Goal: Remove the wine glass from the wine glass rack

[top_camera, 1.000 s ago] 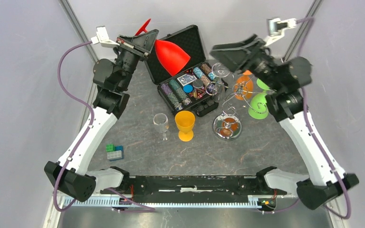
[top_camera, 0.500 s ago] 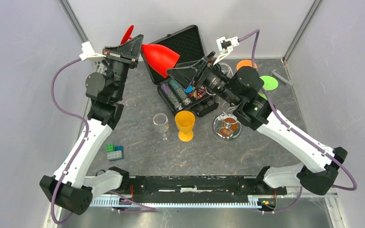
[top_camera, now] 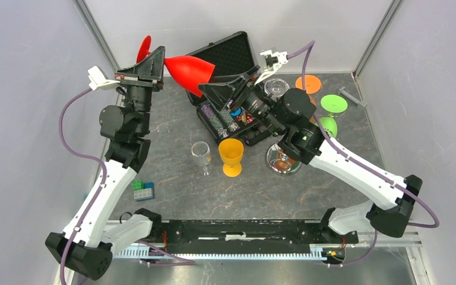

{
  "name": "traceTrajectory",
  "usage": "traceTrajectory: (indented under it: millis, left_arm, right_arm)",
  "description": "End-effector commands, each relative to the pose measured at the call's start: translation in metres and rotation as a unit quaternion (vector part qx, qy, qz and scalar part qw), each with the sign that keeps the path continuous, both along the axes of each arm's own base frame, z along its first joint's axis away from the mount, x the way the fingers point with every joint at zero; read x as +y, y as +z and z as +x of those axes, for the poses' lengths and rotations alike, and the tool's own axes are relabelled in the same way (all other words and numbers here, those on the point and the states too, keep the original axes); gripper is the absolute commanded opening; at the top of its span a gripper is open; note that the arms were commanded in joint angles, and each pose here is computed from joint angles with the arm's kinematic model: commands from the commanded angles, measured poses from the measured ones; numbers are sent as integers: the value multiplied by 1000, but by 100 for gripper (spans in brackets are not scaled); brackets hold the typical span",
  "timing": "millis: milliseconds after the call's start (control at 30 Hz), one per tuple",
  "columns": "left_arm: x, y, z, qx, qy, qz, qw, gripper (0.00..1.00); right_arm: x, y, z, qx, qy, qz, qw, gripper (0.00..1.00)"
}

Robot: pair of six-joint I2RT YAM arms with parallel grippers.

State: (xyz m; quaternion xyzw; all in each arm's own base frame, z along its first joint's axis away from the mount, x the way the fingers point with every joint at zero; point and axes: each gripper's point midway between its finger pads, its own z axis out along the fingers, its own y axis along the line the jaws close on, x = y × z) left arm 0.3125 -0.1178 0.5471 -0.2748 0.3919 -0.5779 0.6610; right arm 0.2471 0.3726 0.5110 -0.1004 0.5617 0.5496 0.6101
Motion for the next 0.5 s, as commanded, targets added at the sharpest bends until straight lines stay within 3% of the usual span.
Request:
traceTrajectory:
  millis: [0,167,267,333,367,467]
  left_arm:
    - [6,9,-10,-20,-9,-38,999,2]
    - [6,11,-18,-28,-17,-38,999,2]
    - [6,8,-25,-30,-21,-35,999,5]
    - [7,2,-29,-29,-22,-33,999,18]
    - [7,2,-36,-36,-24,-24,999,30]
    - [0,-3,-51,-40,-29,37,998,64]
  right_arm:
    - [8,29,-17,-66,20,33,997,60]
    - [15,32,-21,-76,38,49,995,40]
    - [17,33,-22,-83,44,56,994,20]
    - [17,32,-21,-88,40,54,994,6]
    - [17,31,-20,-93,36,51,994,1]
    - [20,24,-14,-102,22,34,994,0]
